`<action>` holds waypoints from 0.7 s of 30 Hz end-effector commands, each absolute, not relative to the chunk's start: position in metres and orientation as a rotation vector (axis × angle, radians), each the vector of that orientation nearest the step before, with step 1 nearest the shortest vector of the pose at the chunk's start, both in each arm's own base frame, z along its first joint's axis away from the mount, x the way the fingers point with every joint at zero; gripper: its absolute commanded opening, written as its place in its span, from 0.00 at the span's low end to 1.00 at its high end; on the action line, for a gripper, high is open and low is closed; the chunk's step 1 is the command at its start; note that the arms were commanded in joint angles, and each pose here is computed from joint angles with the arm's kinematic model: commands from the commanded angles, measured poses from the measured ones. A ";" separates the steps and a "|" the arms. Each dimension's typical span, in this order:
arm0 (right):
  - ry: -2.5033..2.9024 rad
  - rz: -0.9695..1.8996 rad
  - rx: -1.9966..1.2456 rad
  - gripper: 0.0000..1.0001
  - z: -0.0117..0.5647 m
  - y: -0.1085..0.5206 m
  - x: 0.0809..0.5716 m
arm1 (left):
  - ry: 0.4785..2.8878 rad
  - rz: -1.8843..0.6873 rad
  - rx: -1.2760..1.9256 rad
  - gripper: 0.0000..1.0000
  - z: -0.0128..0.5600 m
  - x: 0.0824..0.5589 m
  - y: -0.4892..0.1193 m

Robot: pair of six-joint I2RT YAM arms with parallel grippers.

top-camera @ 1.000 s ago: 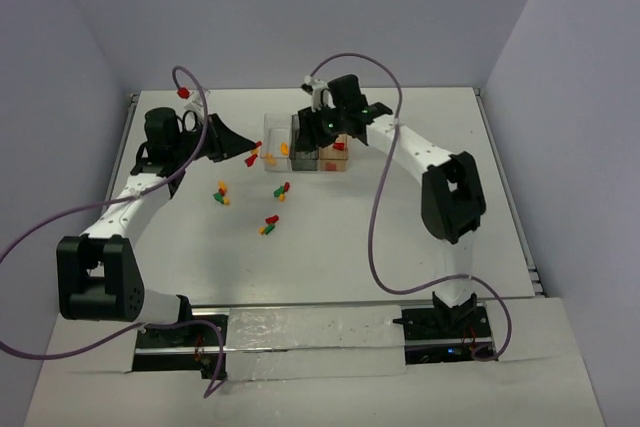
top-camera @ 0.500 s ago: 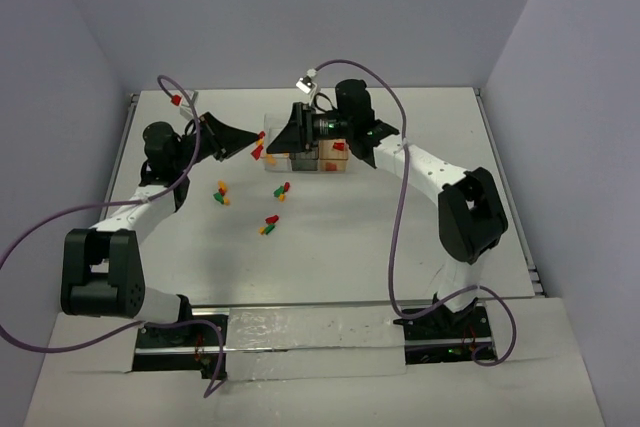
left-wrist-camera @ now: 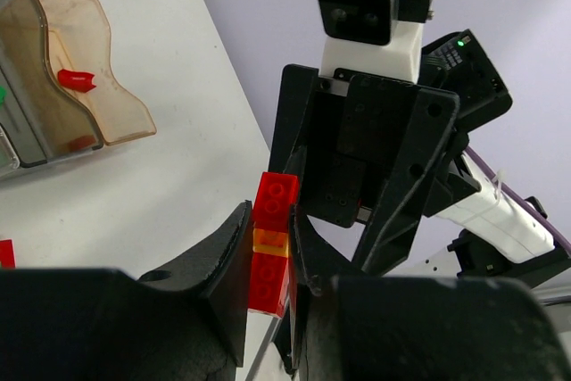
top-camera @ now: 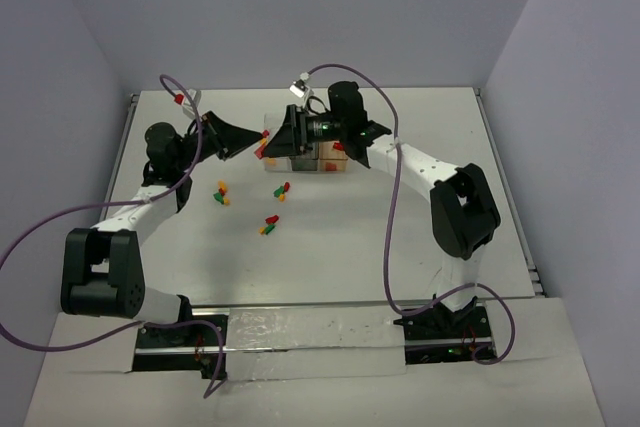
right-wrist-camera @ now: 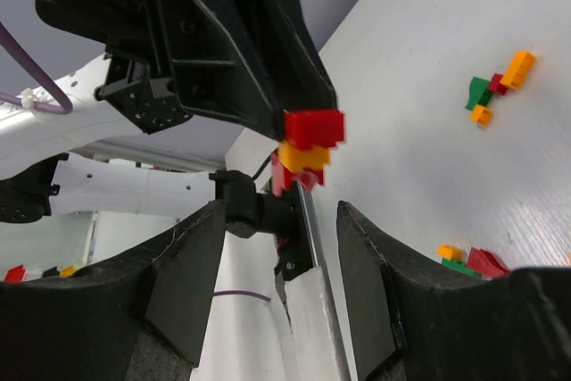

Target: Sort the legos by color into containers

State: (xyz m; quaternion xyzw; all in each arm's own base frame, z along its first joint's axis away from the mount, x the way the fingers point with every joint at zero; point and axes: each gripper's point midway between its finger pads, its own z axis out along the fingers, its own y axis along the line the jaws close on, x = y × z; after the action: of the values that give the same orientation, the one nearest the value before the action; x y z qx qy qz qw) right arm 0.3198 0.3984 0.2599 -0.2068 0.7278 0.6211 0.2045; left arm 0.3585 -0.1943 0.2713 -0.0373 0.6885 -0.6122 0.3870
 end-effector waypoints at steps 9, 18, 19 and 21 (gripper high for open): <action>1.939 1.716 -0.672 0.53 0.277 0.415 0.323 | 1.722 -1.586 -0.033 0.00 0.282 0.352 -0.204; 1.987 1.683 -0.686 0.53 0.262 0.410 0.318 | 1.713 -1.586 -0.022 0.00 0.286 0.353 -0.204; 1.991 1.676 -0.690 0.53 0.259 0.408 0.317 | 1.714 -1.586 -0.024 0.00 0.286 0.353 -0.204; 1.986 1.663 -0.692 0.53 0.260 0.406 0.316 | 1.714 -1.590 -0.024 0.00 0.286 0.352 -0.204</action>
State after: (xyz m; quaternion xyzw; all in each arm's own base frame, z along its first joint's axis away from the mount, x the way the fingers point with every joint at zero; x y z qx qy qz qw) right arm 0.3188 0.4072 0.2506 -0.2326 0.7294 0.6095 0.2059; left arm 0.3545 -0.2016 0.2712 -0.0326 0.6889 -0.6174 0.3785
